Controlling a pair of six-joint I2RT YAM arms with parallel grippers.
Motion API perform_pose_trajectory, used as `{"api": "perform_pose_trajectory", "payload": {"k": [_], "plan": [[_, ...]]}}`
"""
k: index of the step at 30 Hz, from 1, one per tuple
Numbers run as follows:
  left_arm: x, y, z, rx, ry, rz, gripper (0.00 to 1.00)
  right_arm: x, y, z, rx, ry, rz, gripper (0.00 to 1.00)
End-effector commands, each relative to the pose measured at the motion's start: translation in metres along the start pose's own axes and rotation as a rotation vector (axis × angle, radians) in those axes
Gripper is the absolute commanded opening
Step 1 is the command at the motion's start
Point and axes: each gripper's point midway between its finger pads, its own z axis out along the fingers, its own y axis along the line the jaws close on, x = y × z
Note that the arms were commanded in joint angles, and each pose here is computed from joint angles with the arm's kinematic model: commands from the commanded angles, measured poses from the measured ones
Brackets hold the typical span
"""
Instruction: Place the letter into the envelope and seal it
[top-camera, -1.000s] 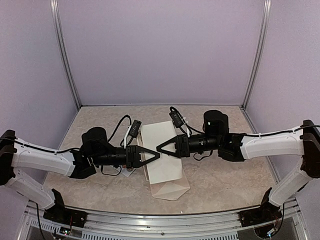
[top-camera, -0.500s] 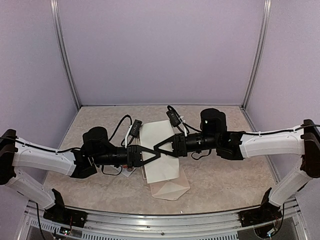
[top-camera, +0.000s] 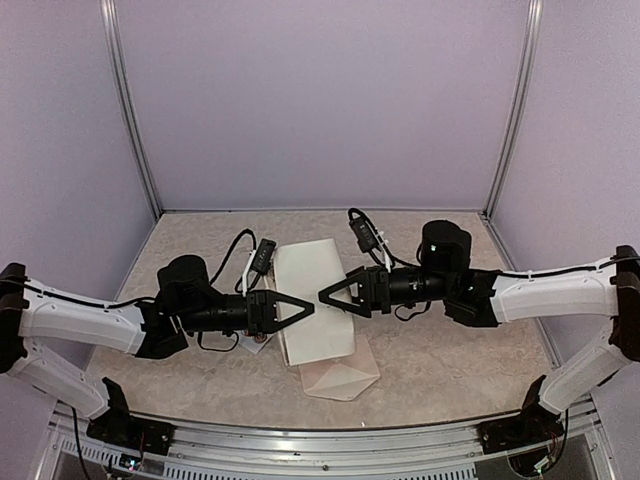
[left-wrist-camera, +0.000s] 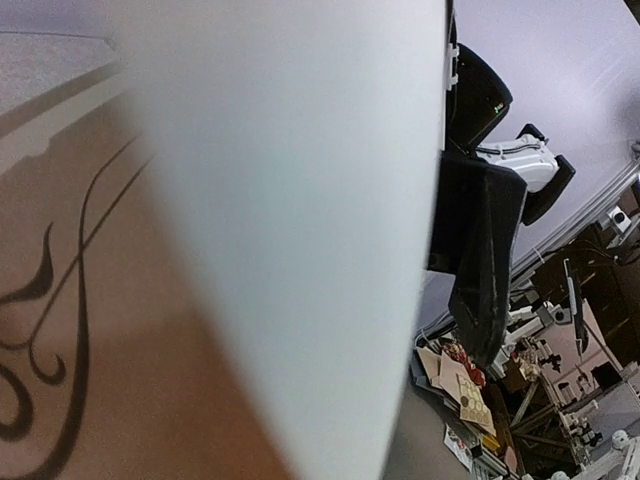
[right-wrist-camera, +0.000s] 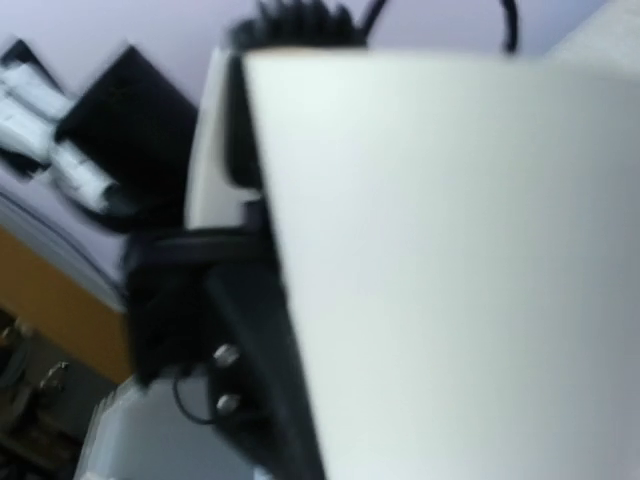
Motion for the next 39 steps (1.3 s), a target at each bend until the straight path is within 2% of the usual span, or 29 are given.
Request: {"api": "perform_pose_trajectory", "payload": {"k": [1,6,10,14,19,22,26,31,39], "plan": [[-0.007,-0.034,-0.010,0.137,-0.010,0.070,0.00,-0.009,0.041,-0.023,-0.214,-0.049,-0.049,0.80],[-0.003,-0.056,-0.012,0.224,0.031,0.106,0.00,-0.008,0.057,-0.031,-0.308,-0.044,-0.067,0.75],[0.001,-0.064,-0.011,0.257,0.056,0.115,0.00,-0.006,0.066,-0.030,-0.370,-0.011,-0.075,0.58],[0.003,-0.071,-0.008,0.281,0.075,0.126,0.00,0.000,0.069,-0.022,-0.409,0.027,-0.065,0.46],[0.002,-0.074,-0.004,0.290,0.080,0.132,0.00,0.001,0.075,-0.013,-0.434,0.043,-0.069,0.44],[0.002,-0.067,-0.001,0.260,0.079,0.121,0.00,0.001,0.076,-0.008,-0.433,0.045,-0.068,0.40],[-0.001,-0.050,0.007,0.169,0.069,0.101,0.00,0.004,0.066,0.003,-0.385,0.063,-0.047,0.28],[-0.005,-0.035,0.011,0.098,0.046,0.084,0.01,0.008,0.056,0.012,-0.339,0.076,-0.024,0.20],[-0.008,-0.022,0.008,0.055,0.030,0.062,0.26,0.005,0.036,0.015,-0.211,0.051,-0.016,0.09]]}}
